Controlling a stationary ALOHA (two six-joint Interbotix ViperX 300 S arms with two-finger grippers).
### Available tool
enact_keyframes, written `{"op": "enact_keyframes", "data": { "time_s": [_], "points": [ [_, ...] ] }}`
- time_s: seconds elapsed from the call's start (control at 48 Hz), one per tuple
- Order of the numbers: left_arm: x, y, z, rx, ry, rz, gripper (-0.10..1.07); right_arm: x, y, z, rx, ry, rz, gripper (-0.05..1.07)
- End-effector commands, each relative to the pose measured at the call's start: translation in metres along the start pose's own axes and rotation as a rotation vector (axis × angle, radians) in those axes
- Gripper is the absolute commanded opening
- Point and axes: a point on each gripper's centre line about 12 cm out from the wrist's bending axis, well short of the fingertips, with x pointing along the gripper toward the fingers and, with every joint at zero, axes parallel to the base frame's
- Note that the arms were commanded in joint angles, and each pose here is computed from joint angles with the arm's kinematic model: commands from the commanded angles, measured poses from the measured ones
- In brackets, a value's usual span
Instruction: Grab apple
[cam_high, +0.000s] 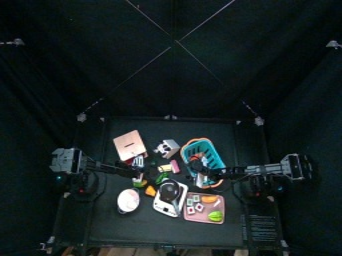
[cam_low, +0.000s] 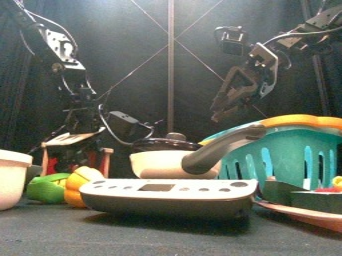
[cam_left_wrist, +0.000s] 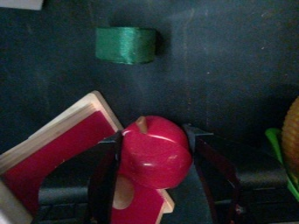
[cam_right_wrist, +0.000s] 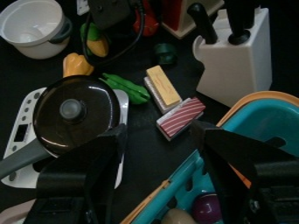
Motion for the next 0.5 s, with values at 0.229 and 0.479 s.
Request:
{"op": "enact_keyframes", "data": {
  "time_s": [0.229,0.479],
  "points": [
    [-0.044,0.001,0.016,0.004,-0.151,0.021,0.76,-0.004,0.001,0.012,0.004,-0.036,0.006,0.93],
    [-0.051,-0.004,0.02,0.014,-0.177,0.016,0.76,-0.004,0.001,0.011,0.002,-0.032,0.007,0.93]
  ]
}}
